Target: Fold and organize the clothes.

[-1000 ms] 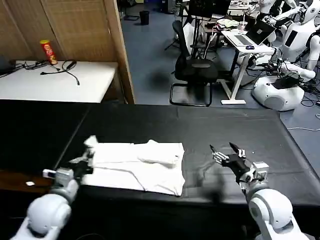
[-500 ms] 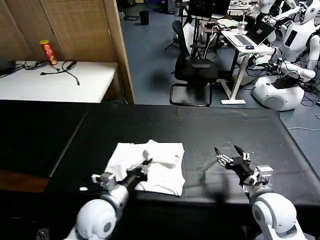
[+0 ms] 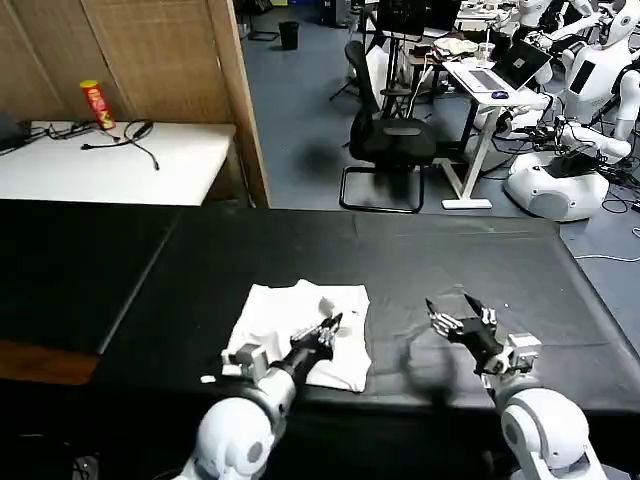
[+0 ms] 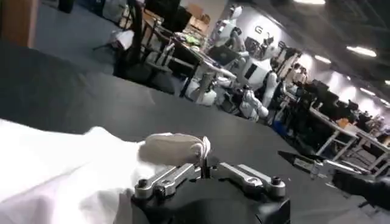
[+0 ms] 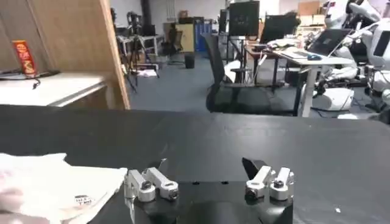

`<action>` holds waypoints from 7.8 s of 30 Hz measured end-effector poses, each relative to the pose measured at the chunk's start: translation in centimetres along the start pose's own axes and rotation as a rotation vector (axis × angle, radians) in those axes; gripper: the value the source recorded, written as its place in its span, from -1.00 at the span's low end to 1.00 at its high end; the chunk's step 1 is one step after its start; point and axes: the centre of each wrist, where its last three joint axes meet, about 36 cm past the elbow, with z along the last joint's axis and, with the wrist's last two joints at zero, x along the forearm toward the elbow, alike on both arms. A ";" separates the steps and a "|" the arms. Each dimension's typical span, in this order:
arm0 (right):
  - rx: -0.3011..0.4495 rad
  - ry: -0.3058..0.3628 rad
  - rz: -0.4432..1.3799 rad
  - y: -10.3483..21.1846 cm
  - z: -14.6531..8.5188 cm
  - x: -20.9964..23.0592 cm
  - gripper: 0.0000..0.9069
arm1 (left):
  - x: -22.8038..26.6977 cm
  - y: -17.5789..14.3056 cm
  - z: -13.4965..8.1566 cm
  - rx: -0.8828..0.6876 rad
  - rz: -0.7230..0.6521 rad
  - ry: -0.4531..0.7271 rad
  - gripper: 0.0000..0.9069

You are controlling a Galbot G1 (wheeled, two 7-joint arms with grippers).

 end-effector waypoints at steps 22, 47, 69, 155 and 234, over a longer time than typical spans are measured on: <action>0.066 0.068 -0.253 4.8 0.9 -4.5 0.94 | 1.7 1.3 -1.8 -0.044 -0.079 -0.130 0.94; 0.253 0.064 -0.135 6.5 0.5 -10.7 0.94 | 4.8 8.1 -1.3 -0.223 -0.316 -0.100 0.94; 0.465 0.039 -0.609 8.6 3.0 -1.4 0.94 | 5.2 9.2 -0.7 -0.218 -0.353 -0.083 0.94; 0.578 0.101 -0.481 6.0 3.7 4.3 0.94 | 4.4 12.2 1.3 -0.163 -0.405 -0.078 0.94; 0.045 0.065 -0.207 3.0 1.0 1.8 0.94 | 2.0 5.2 -2.3 -0.331 -0.160 -0.032 0.94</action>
